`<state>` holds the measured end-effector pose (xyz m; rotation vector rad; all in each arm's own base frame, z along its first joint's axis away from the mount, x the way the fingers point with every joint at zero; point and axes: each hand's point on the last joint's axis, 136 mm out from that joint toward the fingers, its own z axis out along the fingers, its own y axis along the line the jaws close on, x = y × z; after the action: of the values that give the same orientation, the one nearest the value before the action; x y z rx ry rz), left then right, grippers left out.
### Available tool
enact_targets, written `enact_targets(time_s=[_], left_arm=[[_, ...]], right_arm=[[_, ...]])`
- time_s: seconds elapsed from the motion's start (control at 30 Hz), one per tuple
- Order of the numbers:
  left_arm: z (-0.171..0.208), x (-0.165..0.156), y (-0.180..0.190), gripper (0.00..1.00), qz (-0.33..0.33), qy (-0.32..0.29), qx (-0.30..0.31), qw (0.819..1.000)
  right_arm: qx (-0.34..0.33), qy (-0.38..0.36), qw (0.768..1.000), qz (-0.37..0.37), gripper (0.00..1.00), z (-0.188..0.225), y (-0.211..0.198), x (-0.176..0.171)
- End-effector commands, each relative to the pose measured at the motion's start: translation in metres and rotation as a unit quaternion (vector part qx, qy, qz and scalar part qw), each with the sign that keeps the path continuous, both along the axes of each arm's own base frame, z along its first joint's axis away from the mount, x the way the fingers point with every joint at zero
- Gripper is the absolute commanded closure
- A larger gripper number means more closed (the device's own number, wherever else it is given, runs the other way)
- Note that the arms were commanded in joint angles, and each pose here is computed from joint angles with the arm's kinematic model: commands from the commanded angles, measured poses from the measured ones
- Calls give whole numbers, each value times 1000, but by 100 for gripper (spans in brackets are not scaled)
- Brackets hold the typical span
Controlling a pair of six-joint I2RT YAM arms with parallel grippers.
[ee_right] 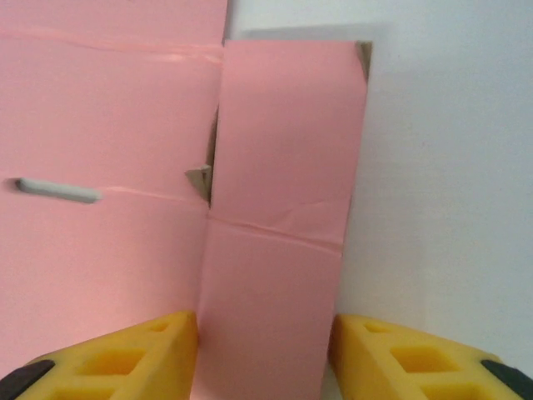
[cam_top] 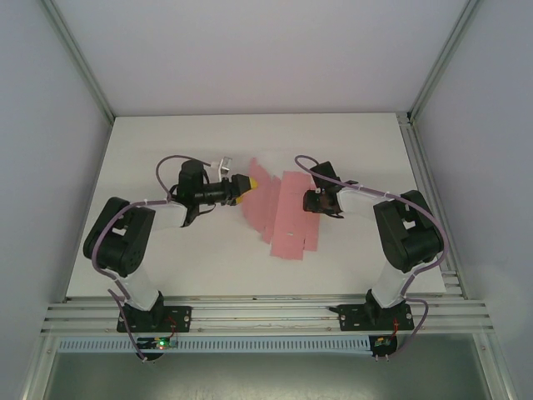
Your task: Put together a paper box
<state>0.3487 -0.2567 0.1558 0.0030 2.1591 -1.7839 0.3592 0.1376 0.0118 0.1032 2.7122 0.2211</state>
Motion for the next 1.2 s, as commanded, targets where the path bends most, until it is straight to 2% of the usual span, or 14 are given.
enact_targets(time_s=[0.0, 0.13, 0.2, 0.3, 0.4, 0.5, 0.67, 0.8, 0.9, 1.0, 1.17], left_arm=[[19, 4, -11, 39, -13, -32, -40, 999], [6, 8, -18, 46, -17, -9, -27, 999], [1, 7, -16, 46, -17, -7, -7, 1000], [-19, 2, -7, 52, -2, 6, 86, 996], [-30, -11, 2, 62, -5, -5, 195, 981], [-29, -18, 8, 70, -7, -19, 246, 969], [-35, -20, 10, 99, -4, -13, 257, 966], [-31, -19, 8, 100, -8, -23, 249, 968], [-19, -20, 6, 100, -8, -53, 233, 971], [-2, -24, 4, 100, -10, -96, 214, 972], [17, -24, 10, 100, 16, -137, 206, 969]], right_arm=[[34, 58, 997, 25, 52, -40, 14, -25], [36, 58, 997, 25, 52, -40, 15, -26], [35, 58, 997, 23, 52, -40, 13, -27], [32, 59, 998, 20, 50, -40, 10, -29], [32, 57, 998, 19, 50, -39, 9, -29], [37, 48, 998, 17, 50, -34, 10, -28], [79, 13, 996, 28, 47, -16, 19, -24], [153, -17, 987, 46, 46, 1, 31, -26], [213, -45, 975, 54, 45, 14, 35, -29], [278, -74, 955, 78, 44, 31, 40, -34], [376, -125, 906, 148, 45, 71, 62, -49]])
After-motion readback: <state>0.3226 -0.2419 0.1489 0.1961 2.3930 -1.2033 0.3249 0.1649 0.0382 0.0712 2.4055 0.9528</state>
